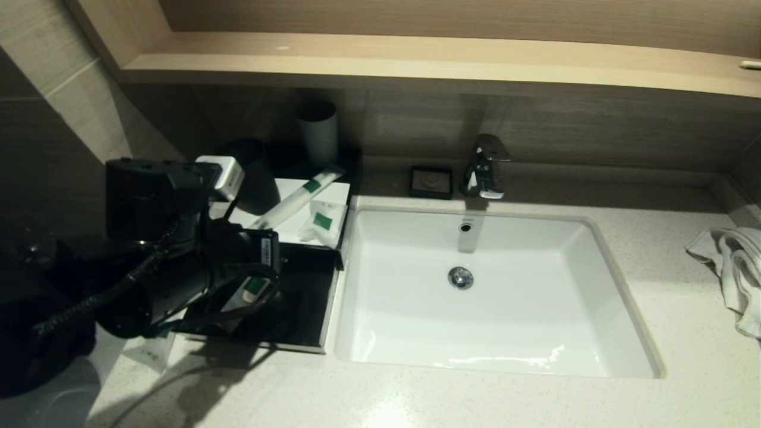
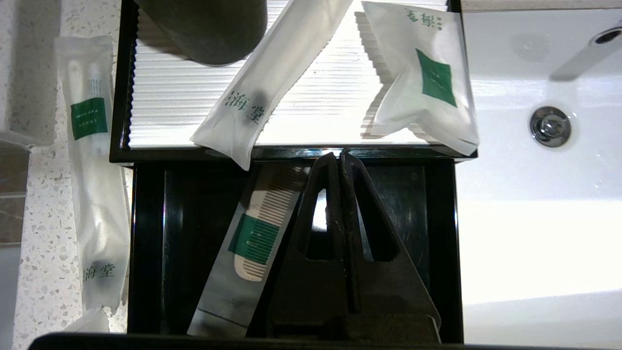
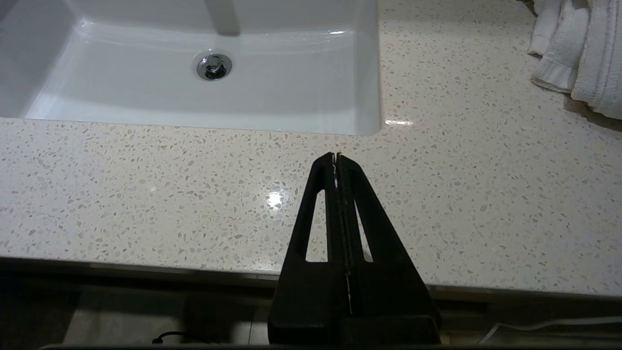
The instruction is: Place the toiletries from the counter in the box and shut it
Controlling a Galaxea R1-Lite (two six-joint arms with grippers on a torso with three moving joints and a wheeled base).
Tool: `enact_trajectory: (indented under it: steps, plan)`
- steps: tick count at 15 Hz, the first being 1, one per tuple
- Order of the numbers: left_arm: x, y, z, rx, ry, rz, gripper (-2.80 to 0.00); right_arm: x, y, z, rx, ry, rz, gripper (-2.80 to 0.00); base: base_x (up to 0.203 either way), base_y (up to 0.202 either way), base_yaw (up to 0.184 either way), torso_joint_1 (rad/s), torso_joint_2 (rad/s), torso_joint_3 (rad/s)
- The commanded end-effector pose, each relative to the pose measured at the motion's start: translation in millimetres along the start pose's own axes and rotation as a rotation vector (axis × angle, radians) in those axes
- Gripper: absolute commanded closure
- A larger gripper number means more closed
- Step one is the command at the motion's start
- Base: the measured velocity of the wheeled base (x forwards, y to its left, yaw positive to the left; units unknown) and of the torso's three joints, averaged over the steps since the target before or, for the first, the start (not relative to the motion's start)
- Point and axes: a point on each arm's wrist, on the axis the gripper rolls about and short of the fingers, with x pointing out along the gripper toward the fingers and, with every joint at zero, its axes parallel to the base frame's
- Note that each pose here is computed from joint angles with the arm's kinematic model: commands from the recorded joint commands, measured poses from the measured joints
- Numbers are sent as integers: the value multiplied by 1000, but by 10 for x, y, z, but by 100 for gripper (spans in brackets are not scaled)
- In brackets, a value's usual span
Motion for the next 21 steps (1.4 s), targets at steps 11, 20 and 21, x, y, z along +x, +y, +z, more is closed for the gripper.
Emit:
enact_trajectory:
  steps: [11,20,21]
  plan:
    - [-149,364,140,25,19,-141,0,0,0,0,0,0,0,0,0,0,0,0,0,0]
    - [32,467,79,67,53,-124,0,0,0,0,0,0,1,0,0,0,0,0,0,0]
    - [55,464,79,68,44,-124,-76,0,0,0,0,0,1,0,0,0,0,0,0,0]
